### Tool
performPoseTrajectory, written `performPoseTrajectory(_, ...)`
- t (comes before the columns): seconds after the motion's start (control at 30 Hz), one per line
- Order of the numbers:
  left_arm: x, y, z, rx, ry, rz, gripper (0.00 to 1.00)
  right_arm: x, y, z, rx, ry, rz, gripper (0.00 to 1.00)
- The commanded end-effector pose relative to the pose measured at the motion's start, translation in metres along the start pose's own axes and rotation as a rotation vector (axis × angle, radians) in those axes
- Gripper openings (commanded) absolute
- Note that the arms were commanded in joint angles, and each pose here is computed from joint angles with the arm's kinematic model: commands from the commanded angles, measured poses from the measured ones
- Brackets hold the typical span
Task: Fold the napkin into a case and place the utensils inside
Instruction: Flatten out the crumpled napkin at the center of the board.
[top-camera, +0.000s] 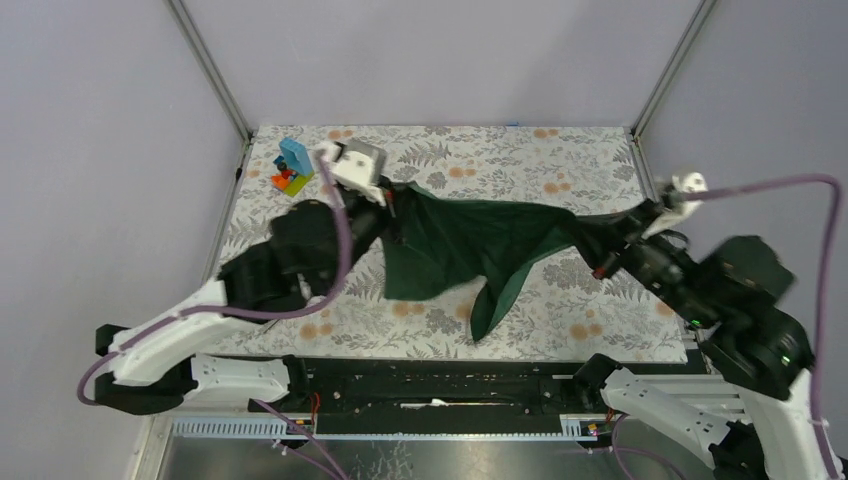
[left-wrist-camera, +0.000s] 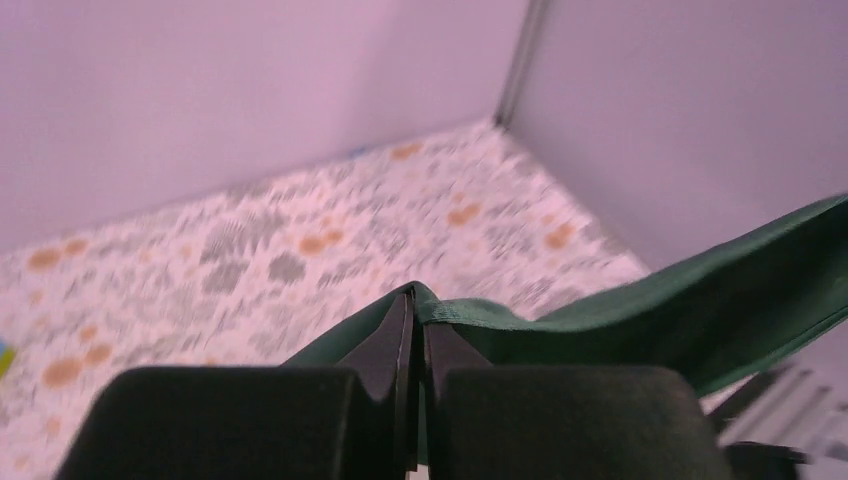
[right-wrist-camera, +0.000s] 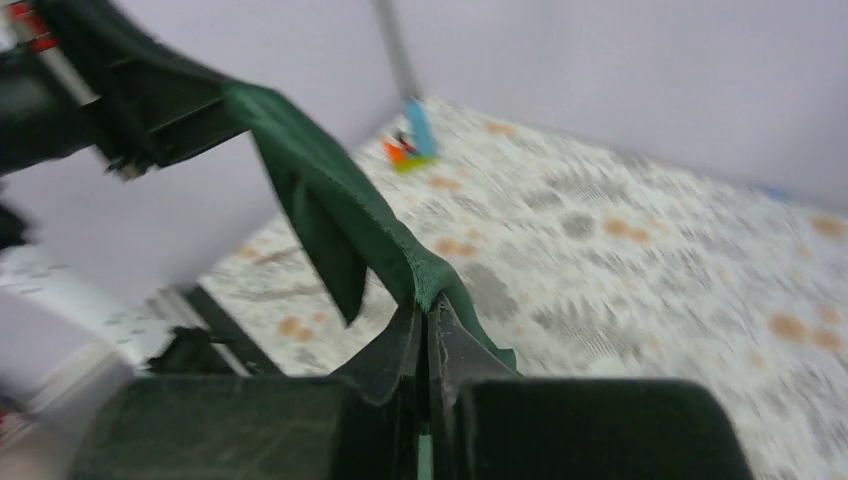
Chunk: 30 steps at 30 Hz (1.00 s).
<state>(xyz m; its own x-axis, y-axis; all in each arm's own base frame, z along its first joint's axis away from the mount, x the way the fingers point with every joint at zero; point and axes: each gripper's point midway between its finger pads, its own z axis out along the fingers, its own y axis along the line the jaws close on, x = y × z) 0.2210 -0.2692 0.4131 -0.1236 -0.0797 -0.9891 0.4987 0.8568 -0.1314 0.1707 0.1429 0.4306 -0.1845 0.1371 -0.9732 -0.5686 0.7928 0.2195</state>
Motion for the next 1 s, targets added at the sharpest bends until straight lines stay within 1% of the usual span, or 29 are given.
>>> performPoseTrajectory(0.0,-0.042,-0.009,-0.038,0.084,0.022,0.139,0.00,-0.042,0.068,-0.033,-0.376,-0.095,-0.041,0.00)
performPoseTrajectory(0.07,-0.063,-0.016,-0.047,0.123,0.000,0.145,0.00,-0.057,0.080,-0.042,-0.435,-0.134,-0.022,0.00)
performPoseTrajectory(0.13,-0.077,-0.019,-0.050,0.142,-0.018,0.156,0.00,-0.072,0.077,-0.046,-0.409,-0.179,-0.010,0.00)
performPoseTrajectory(0.2,-0.088,-0.016,-0.048,0.119,-0.048,0.168,0.00,-0.080,0.049,-0.034,-0.233,-0.201,0.018,0.00)
performPoseTrajectory(0.27,-0.091,-0.005,-0.039,0.027,-0.067,0.182,0.00,-0.076,0.004,-0.011,0.028,-0.192,0.036,0.00)
performPoseTrajectory(0.33,-0.086,0.010,-0.021,-0.054,-0.045,0.195,0.00,-0.061,-0.040,0.012,0.281,-0.156,0.017,0.00)
performPoseTrajectory(0.4,-0.063,0.040,0.018,-0.114,0.042,0.161,0.00,-0.039,-0.073,0.036,0.477,-0.084,-0.038,0.00)
performPoseTrajectory(0.47,-0.022,0.083,0.060,-0.162,0.169,0.114,0.00,-0.013,-0.102,0.065,0.647,-0.003,-0.117,0.00)
performPoseTrajectory(0.5,0.003,0.105,0.080,-0.185,0.238,0.085,0.00,-0.001,-0.117,0.079,0.702,0.024,-0.141,0.00)
performPoseTrajectory(0.53,0.026,0.120,0.100,-0.197,0.305,0.068,0.00,0.015,-0.135,0.096,0.723,0.062,-0.133,0.00)
performPoseTrajectory(0.57,0.052,0.131,0.121,-0.203,0.375,0.058,0.00,0.032,-0.156,0.112,0.728,0.103,-0.089,0.00)
performPoseTrajectory(0.63,0.102,0.139,0.161,-0.135,0.503,0.008,0.00,0.071,-0.199,0.145,0.693,0.192,0.042,0.00)
performPoseTrajectory(0.67,0.123,0.146,0.180,-0.136,0.549,-0.002,0.00,0.092,-0.223,0.161,0.703,0.251,0.078,0.00)
performPoseTrajectory(0.73,0.159,0.164,0.217,-0.178,0.596,0.040,0.00,0.130,-0.265,0.187,0.748,0.392,0.055,0.00)
performPoseTrajectory(0.8,0.190,0.183,0.246,-0.236,0.639,0.076,0.01,0.168,-0.306,0.203,0.812,0.547,0.042,0.00)
performPoseTrajectory(0.83,0.213,0.189,0.260,-0.257,0.676,0.088,0.04,0.185,-0.333,0.202,0.863,0.609,0.054,0.00)
performPoseTrajectory(0.9,0.212,0.198,0.273,-0.310,0.661,0.085,0.22,0.210,-0.364,0.205,0.890,0.705,0.095,0.00)
performPoseTrajectory(0.93,0.206,0.198,0.274,-0.320,0.647,0.075,0.28,0.222,-0.374,0.203,0.892,0.773,0.103,0.00)
performPoseTrajectory(0.97,0.198,0.197,0.274,-0.321,0.629,0.063,0.43,0.226,-0.385,0.199,0.935,0.814,0.082,0.07)
